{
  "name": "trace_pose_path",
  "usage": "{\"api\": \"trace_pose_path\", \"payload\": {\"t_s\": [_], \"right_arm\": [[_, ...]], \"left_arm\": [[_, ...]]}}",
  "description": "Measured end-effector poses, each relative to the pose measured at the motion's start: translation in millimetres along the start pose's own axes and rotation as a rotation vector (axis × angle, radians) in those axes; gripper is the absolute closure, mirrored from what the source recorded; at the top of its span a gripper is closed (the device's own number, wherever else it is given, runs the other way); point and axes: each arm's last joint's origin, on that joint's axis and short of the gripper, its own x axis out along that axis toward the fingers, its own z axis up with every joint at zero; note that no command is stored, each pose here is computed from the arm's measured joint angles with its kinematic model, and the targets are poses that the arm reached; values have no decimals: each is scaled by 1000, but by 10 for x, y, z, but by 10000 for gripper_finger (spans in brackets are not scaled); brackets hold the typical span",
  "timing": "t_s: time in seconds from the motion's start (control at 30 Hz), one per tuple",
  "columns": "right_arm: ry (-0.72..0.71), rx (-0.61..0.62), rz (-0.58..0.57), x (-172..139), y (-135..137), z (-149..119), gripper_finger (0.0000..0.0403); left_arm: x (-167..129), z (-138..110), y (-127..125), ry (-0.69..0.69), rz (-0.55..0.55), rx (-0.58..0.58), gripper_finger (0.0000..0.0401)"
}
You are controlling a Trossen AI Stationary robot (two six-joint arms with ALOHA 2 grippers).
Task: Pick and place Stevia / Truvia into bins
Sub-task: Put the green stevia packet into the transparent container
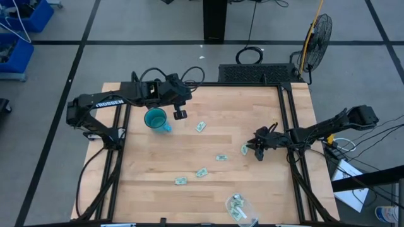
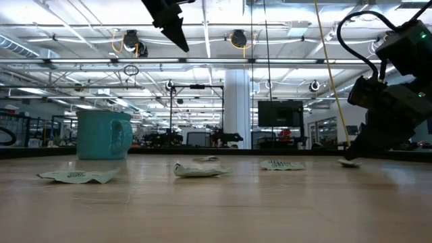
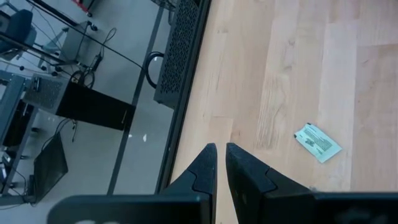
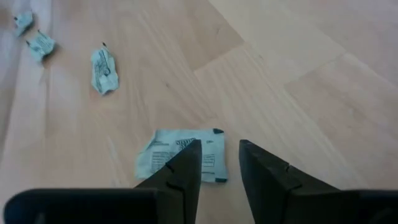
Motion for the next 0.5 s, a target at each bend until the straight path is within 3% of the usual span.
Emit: {"api": "trace_pose_path", "payload": {"t_s": [0.33,0.5], "right_arm": [[2,-170,6,4,20,26,271],[-2,-232,9,37,197,284,253]], "left_arm": [[0,2,1,-2,1,13,359],[0,18,6,-17,6,6,359]]}}
